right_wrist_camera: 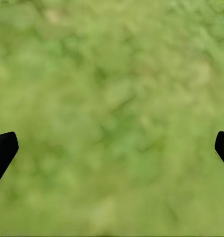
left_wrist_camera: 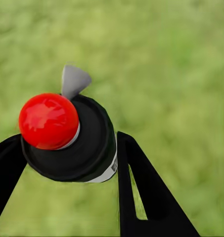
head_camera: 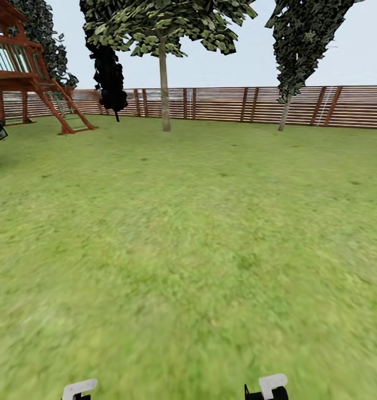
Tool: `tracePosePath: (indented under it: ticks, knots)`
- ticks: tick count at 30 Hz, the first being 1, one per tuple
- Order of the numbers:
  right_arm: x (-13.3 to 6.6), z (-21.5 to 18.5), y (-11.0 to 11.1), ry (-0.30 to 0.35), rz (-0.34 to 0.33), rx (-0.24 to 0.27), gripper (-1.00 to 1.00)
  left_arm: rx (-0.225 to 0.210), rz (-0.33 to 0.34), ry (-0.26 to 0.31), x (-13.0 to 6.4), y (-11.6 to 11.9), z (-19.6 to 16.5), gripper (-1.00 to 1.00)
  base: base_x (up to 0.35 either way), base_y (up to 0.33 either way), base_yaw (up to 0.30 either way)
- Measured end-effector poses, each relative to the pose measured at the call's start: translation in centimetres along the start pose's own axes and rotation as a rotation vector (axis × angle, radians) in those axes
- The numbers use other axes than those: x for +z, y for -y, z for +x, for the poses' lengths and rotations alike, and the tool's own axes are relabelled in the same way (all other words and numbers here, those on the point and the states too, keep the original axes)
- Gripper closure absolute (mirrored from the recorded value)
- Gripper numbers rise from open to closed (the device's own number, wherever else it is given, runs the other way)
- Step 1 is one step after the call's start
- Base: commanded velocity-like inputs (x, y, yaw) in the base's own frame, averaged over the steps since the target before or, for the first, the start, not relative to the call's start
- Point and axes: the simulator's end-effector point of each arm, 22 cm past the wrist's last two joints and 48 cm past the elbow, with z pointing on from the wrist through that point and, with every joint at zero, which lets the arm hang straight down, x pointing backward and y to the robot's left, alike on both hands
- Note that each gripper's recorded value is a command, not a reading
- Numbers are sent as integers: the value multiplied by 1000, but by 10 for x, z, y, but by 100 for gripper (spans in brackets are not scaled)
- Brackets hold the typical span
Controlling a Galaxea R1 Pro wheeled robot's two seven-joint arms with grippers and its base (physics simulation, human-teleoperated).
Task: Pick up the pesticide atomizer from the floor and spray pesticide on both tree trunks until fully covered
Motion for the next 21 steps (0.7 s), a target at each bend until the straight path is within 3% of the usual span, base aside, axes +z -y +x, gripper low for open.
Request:
tracePosePath:
  ticks: [7,21]
  knots:
    - [0,0,0,1,-2,-1,-100,0,0,0,0,0,0,100,340,0,113]
    - [0,0,3,1,1,-5,-100,0,0,0,0,0,0,100,340,0,4]
